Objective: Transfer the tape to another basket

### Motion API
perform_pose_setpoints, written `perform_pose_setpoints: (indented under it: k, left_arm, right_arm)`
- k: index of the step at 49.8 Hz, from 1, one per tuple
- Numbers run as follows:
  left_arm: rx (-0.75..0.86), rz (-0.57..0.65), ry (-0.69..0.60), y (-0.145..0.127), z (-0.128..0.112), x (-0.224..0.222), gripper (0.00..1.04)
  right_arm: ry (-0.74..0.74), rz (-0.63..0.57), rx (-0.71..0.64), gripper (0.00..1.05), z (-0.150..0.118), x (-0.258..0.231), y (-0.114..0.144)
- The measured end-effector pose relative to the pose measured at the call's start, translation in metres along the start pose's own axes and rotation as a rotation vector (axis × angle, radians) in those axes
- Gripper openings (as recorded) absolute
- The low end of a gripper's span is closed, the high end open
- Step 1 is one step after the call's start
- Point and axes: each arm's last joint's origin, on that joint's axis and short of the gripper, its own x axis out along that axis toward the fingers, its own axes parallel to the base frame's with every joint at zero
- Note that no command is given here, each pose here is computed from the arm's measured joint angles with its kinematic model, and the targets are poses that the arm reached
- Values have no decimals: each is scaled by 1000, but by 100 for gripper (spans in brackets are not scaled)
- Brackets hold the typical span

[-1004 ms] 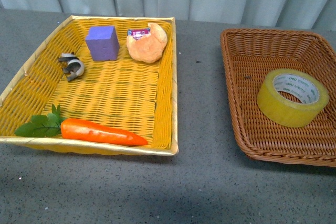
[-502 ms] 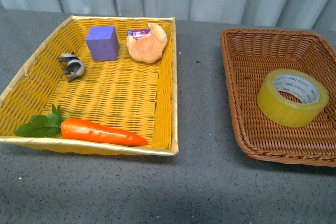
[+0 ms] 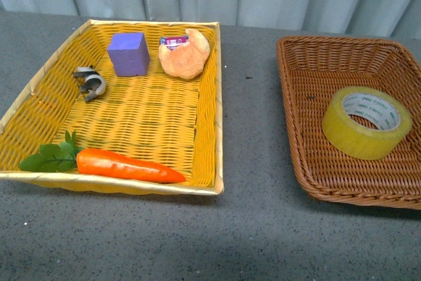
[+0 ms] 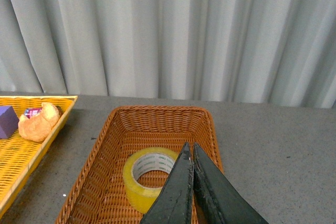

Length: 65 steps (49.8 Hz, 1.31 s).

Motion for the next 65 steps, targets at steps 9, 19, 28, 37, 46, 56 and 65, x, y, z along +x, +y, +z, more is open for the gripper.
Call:
perform_pose_setpoints:
  k: [9,19,28,37,46,56,65]
  left_arm:
    - [0,0,0,0,0,-3,4]
    - [0,0,13,0,-4,-14,4]
    - [0,0,9,0,-3,-15,4]
    - [0,0,9,0,-3,-15,4]
    - [-1,0,9,0,-3,-15,37]
    - [-1,0,9,0,-3,-15,79]
    - [0,0,9,0,-3,-15,99]
  right_arm:
    - [0,0,0,1,0,-3,0]
    - [1,0,0,1,-1,-8,0]
    - [5,1,0,1,-3,-17,0]
    - [6,1,0,1,-3,-17,0]
    - [6,1,0,18,-3,-17,0]
    - [6,1,0,60,-3,-17,0]
    - [6,1,0,88,-3,-17,0]
